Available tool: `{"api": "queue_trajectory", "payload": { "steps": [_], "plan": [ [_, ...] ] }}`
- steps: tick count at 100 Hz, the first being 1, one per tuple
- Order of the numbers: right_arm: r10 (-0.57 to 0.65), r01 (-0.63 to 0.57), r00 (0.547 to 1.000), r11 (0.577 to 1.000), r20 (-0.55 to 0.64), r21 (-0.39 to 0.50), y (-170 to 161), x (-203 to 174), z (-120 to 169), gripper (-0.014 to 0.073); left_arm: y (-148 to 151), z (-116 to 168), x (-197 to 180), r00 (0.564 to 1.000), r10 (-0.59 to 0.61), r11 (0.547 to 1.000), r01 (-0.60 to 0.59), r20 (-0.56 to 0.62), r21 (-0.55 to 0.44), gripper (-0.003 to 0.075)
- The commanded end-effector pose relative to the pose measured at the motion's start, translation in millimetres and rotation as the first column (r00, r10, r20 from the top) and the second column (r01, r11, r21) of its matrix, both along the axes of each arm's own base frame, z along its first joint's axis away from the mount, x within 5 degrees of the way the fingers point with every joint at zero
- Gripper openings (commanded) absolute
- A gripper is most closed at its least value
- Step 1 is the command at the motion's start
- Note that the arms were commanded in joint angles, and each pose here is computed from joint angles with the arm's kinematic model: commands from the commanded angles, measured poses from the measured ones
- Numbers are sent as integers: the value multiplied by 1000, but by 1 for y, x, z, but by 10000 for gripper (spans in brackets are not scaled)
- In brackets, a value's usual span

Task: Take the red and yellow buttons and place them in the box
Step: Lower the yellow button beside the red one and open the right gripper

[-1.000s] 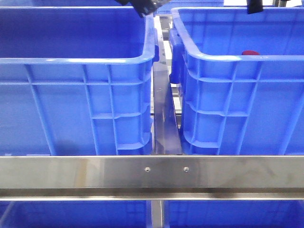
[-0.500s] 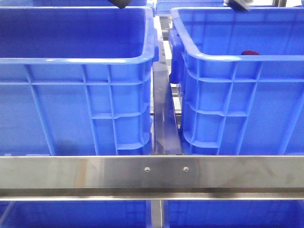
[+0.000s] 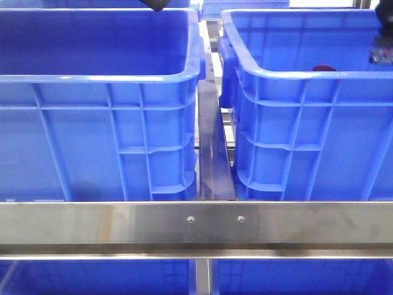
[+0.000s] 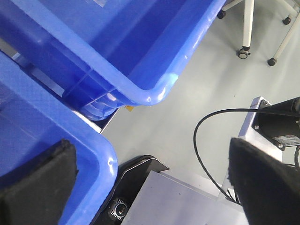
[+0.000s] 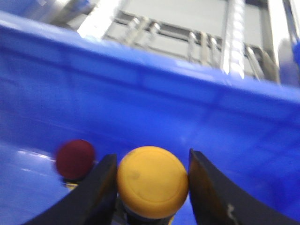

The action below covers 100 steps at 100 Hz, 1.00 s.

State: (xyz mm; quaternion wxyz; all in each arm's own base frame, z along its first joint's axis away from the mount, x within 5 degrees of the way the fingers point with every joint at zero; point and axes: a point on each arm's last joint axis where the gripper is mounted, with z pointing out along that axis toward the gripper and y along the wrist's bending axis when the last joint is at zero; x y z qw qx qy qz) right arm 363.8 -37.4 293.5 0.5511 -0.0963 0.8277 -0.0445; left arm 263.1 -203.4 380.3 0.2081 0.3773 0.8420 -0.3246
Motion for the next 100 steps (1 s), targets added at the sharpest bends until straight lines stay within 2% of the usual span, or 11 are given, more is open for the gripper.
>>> {"api": "queue_trajectory", "payload": {
  "steps": [1,45,82,92,100],
  "plan": [
    [-40,40,997,999,60,-7,-6,7,19,190,0,28,-11,998,6,995,0,60,-95,599],
    [-91,91,996,995,8,-36,-20,63,-16,190,0,28,-10,998,7,995,-1,61,-96,599],
    [-84,83,996,996,-28,-27,-20,72,-34,193,0,28,-10,998,15,995,-8,68,-102,599],
    [-88,88,996,996,-27,-16,-21,72,-33,227,0,28,-10,998,15,995,-8,68,-102,599],
    [-88,88,996,996,-27,-16,-21,72,-33,309,0,28,-10,998,15,995,-8,68,-102,599]
  ]
}}
